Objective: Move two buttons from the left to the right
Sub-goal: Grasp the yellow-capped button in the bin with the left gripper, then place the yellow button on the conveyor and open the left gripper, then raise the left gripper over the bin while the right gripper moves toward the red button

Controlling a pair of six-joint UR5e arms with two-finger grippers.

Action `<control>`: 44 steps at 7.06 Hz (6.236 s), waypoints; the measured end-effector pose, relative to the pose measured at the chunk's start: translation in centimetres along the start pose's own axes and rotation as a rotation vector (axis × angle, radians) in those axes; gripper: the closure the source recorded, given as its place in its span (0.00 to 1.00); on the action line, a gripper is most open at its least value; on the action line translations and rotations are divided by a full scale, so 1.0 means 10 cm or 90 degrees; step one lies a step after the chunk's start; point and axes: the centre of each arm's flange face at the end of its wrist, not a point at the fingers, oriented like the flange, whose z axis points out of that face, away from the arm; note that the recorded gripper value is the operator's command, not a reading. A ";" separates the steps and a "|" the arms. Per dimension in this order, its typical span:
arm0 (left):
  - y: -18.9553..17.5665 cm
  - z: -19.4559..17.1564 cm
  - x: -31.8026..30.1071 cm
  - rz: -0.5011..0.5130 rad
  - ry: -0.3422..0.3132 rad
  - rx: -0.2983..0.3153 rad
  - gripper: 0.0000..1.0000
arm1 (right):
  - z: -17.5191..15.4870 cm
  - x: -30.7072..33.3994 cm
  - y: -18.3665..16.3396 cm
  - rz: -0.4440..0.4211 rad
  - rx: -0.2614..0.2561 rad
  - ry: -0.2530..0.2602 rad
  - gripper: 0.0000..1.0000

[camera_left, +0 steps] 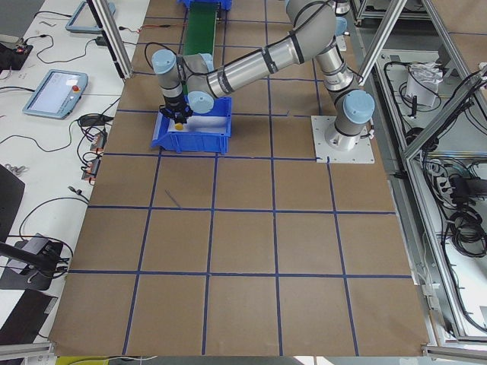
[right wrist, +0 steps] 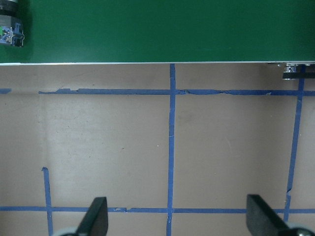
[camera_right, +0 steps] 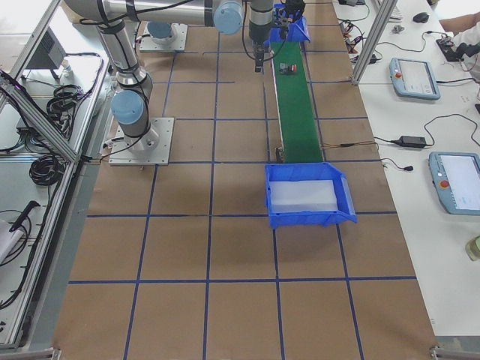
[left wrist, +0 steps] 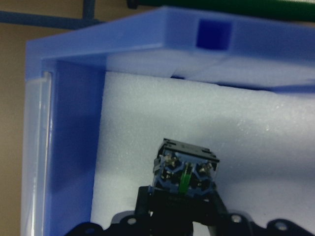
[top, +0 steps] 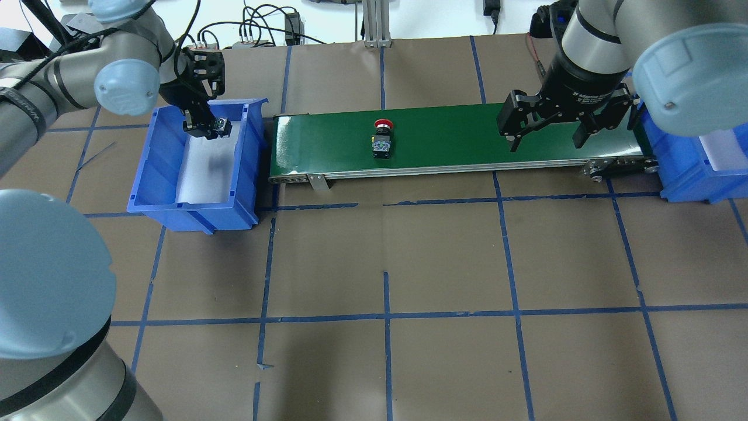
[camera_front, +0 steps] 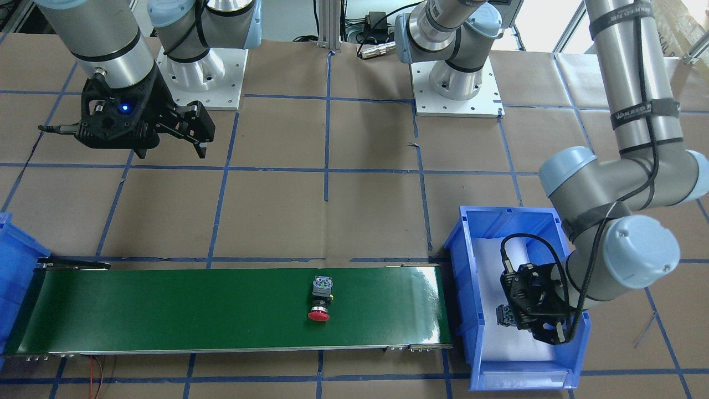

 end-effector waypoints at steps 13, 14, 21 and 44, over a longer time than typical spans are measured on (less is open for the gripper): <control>-1.92 0.27 0.83 -0.916 -0.030 -0.006 0.55 | 0.00 0.01 -0.01 0.000 0.001 0.002 0.00; -1.98 0.30 0.85 -0.936 -0.032 -0.006 0.25 | 0.00 0.01 -0.01 0.000 0.000 0.003 0.00; -1.91 -0.97 1.37 -0.930 -0.055 0.014 0.00 | 0.02 0.02 -0.01 0.000 -0.002 0.007 0.00; -1.20 -2.30 2.50 -0.879 -0.022 -0.045 0.00 | 1.50 0.07 -1.76 0.021 -0.007 0.006 0.00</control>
